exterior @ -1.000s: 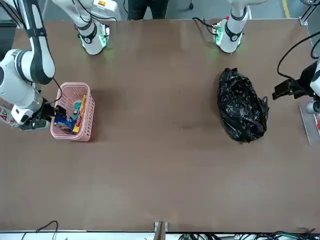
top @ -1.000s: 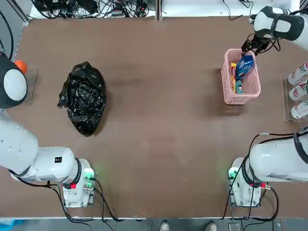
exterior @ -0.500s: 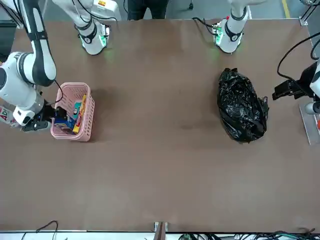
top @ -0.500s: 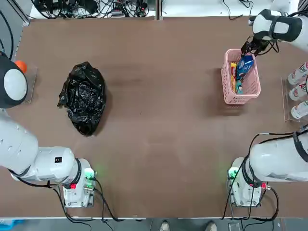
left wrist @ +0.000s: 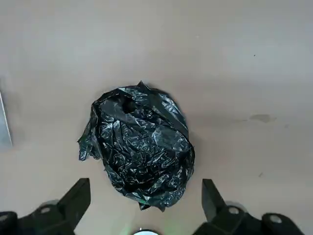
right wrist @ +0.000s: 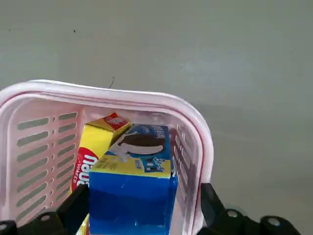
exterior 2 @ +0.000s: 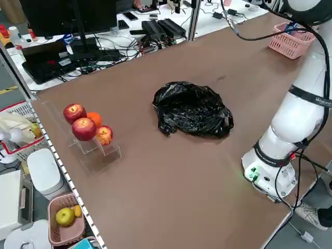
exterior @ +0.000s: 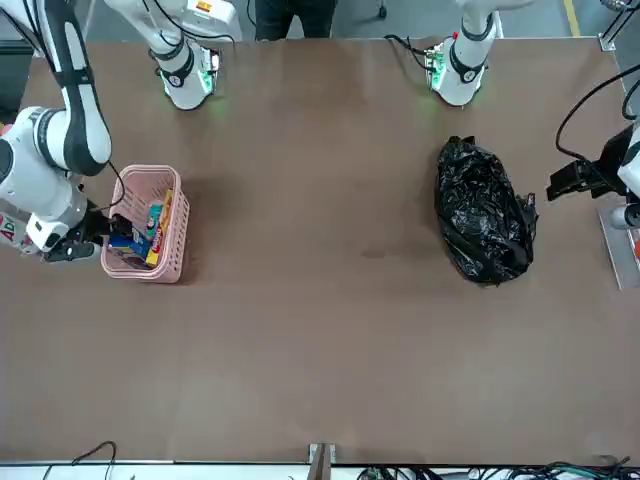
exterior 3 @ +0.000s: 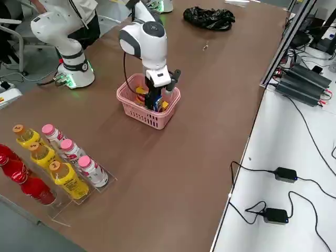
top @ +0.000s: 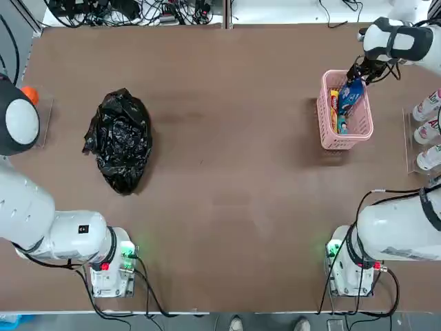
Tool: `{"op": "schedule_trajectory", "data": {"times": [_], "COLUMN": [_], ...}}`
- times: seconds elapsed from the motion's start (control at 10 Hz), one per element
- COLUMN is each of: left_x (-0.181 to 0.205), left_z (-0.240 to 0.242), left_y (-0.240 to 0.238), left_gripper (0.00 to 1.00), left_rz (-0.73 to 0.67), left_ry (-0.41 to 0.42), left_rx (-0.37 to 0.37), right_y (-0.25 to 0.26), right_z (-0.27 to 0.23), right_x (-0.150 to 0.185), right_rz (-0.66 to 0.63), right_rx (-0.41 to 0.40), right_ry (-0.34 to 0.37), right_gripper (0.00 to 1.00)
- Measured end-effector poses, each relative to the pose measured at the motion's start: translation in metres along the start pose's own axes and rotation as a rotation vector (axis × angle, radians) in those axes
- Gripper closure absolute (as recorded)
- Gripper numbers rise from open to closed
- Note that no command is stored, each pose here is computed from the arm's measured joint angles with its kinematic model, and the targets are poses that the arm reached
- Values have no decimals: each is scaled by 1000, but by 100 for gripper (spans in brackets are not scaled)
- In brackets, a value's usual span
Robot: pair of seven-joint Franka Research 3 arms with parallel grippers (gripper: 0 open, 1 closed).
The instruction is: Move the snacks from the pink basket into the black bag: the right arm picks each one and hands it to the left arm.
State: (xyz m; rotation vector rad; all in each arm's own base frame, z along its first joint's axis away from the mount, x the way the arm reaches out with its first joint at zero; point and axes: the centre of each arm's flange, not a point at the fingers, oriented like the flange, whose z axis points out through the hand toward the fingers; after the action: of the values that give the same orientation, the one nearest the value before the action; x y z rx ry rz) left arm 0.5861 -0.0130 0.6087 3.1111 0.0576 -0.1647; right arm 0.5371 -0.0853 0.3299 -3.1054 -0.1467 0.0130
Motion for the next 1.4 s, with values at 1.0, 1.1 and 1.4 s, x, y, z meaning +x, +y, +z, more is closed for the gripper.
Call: {"op": "schedule_trajectory", "data": {"times": [1.0, 1.1, 1.4], "left_x": [0, 0, 0], "left_z": [-1, -1, -1], "left_y": [-4, -4, -4], "left_gripper": [0, 0, 0], "left_rz": [-7, -7, -7], "left_ry": [1, 1, 1], "left_rx": [-1, -1, -1], "right_y": [-3, -3, -3], "right_z": [14, 14, 13], "right_x": [-8, -8, -9], "right_rz": [52, 53, 58], "right_rx": [15, 15, 16], "right_ry": [0, 0, -5], "right_gripper": [0, 0, 3]}}
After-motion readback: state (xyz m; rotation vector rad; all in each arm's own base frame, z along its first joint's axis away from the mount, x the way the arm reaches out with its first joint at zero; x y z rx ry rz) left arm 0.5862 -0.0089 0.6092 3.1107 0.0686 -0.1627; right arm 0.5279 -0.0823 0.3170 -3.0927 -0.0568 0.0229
